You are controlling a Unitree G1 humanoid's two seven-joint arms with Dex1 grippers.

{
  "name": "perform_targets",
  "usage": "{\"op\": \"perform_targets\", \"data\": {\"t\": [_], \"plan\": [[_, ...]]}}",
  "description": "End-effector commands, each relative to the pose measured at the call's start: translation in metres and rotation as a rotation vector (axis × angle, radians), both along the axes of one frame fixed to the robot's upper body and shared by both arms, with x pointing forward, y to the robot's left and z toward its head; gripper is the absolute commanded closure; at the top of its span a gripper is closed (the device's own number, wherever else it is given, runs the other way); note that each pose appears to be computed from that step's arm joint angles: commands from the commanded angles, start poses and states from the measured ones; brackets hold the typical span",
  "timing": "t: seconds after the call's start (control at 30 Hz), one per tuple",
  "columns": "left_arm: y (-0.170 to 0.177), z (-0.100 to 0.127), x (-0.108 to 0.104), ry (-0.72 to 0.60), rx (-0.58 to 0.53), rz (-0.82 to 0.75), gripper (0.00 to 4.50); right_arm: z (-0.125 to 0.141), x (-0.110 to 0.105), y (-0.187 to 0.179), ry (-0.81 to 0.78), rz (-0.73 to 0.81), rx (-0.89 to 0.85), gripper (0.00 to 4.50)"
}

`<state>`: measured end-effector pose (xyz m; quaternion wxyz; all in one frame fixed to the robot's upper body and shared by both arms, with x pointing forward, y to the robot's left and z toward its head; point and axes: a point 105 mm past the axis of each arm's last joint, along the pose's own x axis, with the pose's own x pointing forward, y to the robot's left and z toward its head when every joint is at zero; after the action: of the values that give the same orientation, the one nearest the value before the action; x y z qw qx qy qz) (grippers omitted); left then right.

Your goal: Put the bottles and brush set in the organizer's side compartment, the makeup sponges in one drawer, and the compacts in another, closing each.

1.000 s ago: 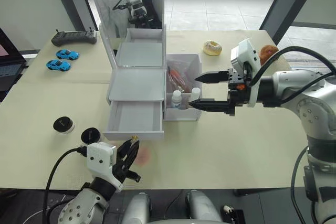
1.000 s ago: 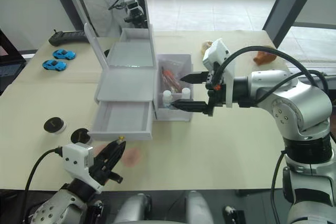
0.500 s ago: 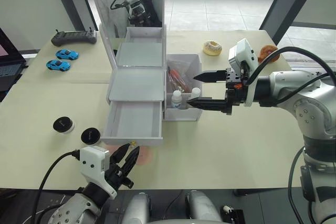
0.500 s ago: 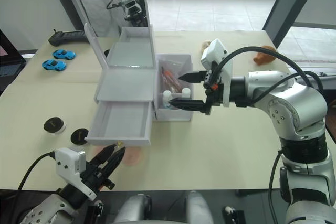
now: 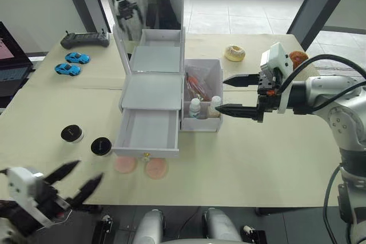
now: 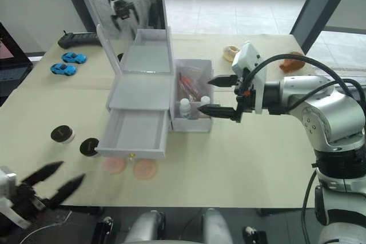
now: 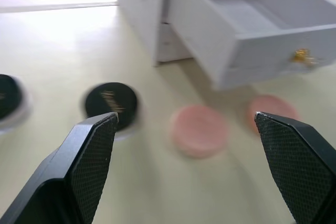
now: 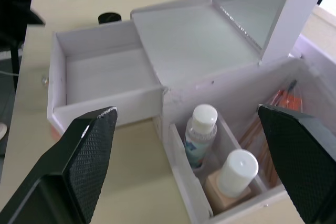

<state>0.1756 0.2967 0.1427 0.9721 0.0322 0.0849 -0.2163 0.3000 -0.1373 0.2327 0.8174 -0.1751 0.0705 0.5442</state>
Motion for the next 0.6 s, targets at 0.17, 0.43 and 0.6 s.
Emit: {"op": "perform_targets", "data": {"t": [0.17,0.43,0.6], "plan": [[0.081,0.059,0.053,0.010,0.230,-0.007,0.02,0.005,-0.001,-0.073,-0.098,-0.157,-0.039,0.00],[0.115,0.101,0.080,-0.068,0.321,-0.021,0.02,-0.003,0.008,-0.141,-0.165,-0.401,-0.056,0.00],[0.116,0.099,0.093,-0.077,0.298,-0.048,0.02,-0.006,0.001,-0.157,-0.180,-0.427,-0.022,0.00]]}}
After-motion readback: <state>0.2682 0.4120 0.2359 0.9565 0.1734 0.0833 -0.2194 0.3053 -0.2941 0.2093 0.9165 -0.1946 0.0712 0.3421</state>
